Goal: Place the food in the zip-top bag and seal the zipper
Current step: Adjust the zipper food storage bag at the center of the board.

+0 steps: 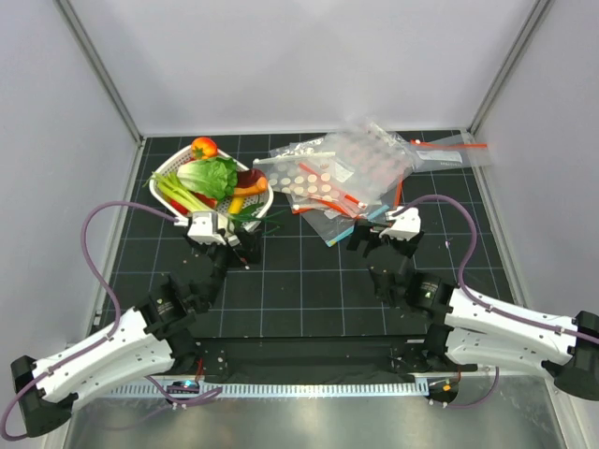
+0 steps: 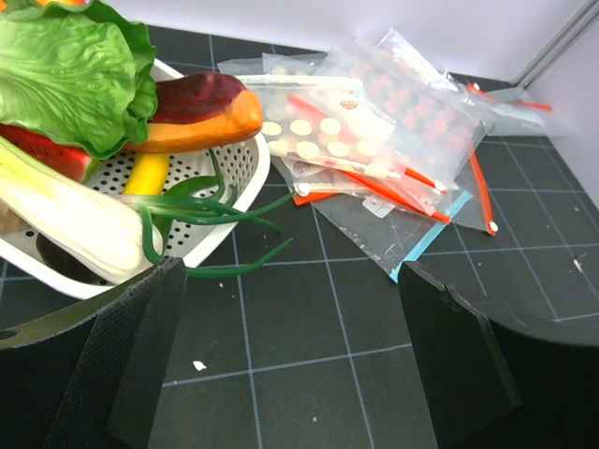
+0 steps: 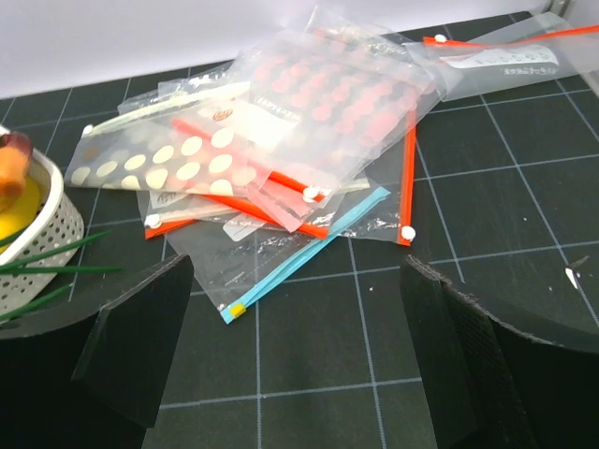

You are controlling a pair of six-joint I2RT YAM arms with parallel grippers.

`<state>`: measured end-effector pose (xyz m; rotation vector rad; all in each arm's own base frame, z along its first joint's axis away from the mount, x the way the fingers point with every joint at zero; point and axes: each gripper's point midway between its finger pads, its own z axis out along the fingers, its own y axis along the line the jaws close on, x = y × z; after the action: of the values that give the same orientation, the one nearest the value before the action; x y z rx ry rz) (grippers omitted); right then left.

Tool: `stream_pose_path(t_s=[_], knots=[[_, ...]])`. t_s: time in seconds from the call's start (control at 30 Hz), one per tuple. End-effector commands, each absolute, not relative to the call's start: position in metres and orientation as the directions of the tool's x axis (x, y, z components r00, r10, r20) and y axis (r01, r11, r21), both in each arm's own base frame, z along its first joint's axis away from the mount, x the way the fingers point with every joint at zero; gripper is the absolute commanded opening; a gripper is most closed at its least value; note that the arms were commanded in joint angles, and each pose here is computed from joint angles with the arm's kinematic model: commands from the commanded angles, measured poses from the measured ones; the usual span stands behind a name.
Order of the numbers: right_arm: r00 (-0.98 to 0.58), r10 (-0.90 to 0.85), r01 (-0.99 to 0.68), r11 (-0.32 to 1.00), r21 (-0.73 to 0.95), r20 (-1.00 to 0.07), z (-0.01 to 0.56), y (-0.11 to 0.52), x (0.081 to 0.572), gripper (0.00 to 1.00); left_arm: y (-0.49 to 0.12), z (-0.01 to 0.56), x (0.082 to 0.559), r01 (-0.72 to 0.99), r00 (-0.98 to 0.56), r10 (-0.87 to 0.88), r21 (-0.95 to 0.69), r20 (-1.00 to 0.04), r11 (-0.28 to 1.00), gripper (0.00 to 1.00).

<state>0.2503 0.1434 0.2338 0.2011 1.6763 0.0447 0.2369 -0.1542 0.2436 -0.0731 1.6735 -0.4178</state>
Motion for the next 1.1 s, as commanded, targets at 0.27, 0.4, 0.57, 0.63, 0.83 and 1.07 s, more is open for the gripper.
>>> stream_pose_path(t_s=[0.27, 0.4, 0.57, 0.63, 0.83, 1.07], knots=[[-0.271, 0.088, -0.116, 0.986, 0.124, -0.959, 0.217, 0.191, 0.280, 0.89, -0.156, 0.267, 0.238, 0.200, -0.119, -0.318, -0.337, -0.940, 0.920, 1.00], [-0.428, 0.224, -0.177, 0.929, 0.324, -0.875, 0.196, 0.206, 0.325, 0.84, -0.155, 0.269, 0.237, 0.205, -0.116, -0.323, -0.340, -0.939, 0.918, 1.00], [-0.500, 0.283, -0.194, 0.885, 0.424, -0.818, 0.187, 0.226, 0.382, 0.82, -0.154, 0.270, 0.236, 0.209, -0.113, -0.328, -0.345, -0.938, 0.915, 1.00], [-0.539, 0.291, -0.156, 0.888, 0.433, -0.791, 0.168, 0.228, 0.404, 0.82, -0.154, 0.270, 0.236, 0.207, -0.114, -0.330, -0.347, -0.937, 0.915, 1.00], [-0.523, 0.320, -0.099, 0.898, 0.429, -0.790, 0.160, 0.233, 0.473, 0.80, -0.154, 0.271, 0.236, 0.205, -0.114, -0.329, -0.346, -0.937, 0.915, 1.00], [-0.534, 0.346, -0.024, 0.906, 0.422, -0.772, 0.126, 0.224, 0.527, 0.73, -0.151, 0.270, 0.237, 0.191, -0.112, -0.336, -0.352, -0.935, 0.916, 1.00]])
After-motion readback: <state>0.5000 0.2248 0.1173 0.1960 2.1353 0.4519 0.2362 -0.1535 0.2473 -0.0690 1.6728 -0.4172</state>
